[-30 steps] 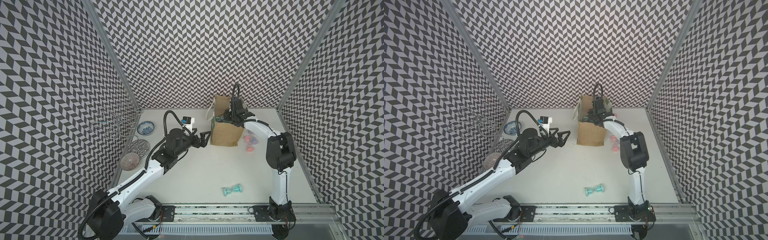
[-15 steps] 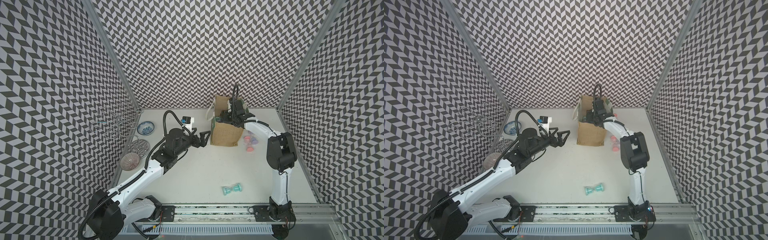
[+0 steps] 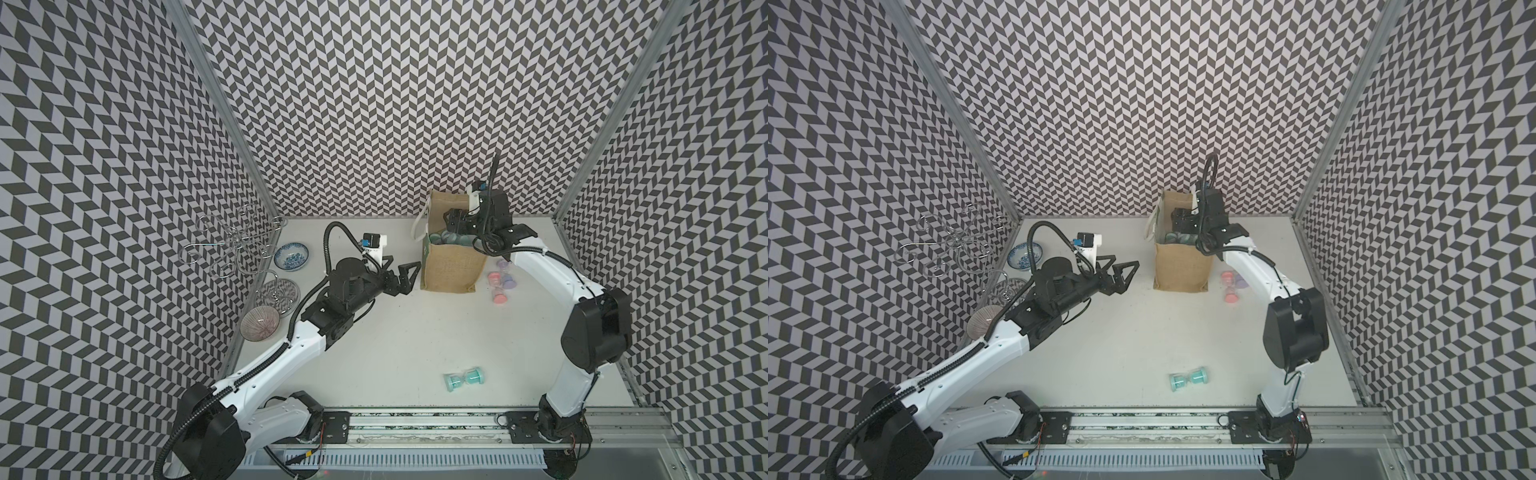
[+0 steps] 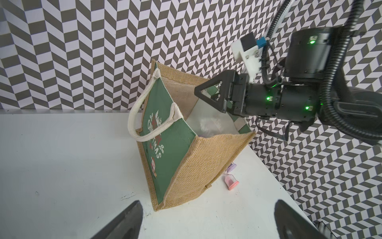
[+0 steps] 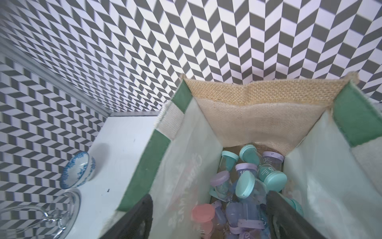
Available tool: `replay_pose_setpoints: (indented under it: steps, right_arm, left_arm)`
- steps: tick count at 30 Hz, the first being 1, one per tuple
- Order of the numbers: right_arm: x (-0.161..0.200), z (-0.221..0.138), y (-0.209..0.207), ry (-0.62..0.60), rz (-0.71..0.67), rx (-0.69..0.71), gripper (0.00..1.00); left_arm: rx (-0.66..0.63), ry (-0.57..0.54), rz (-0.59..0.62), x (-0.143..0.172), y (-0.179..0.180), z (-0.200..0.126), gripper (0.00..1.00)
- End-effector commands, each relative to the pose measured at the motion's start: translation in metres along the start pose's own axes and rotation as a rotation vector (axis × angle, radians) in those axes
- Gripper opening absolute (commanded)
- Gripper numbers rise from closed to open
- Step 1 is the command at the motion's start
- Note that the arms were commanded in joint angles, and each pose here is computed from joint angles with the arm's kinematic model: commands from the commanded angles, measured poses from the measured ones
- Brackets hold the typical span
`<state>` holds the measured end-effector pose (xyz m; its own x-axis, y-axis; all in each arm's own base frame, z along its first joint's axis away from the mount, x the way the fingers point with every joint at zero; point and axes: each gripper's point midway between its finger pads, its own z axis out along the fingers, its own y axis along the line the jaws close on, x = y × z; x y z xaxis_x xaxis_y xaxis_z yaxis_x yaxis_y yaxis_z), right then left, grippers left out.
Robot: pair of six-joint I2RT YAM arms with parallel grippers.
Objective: Put the hourglass into the canvas bag
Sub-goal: Place the hourglass in the canvas bag.
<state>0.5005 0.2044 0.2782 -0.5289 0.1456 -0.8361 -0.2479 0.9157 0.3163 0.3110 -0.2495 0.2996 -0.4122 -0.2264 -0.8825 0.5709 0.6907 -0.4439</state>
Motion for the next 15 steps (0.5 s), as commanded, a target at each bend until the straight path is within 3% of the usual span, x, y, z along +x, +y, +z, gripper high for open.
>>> replay_pose_setpoints:
  steps: [1,15]
  right_arm:
    - [-0.013,-0.030,0.025,-0.054,-0.008,-0.032,0.85]
    - [0.050,-0.135,0.065,-0.015,-0.027,-0.022,0.87]
  left_arm:
    - [0.029,-0.025,-0.009,-0.007,-0.006,-0.009,0.99]
    - [-0.008,0.027,-0.068,0.017,0.000,-0.047,0.99]
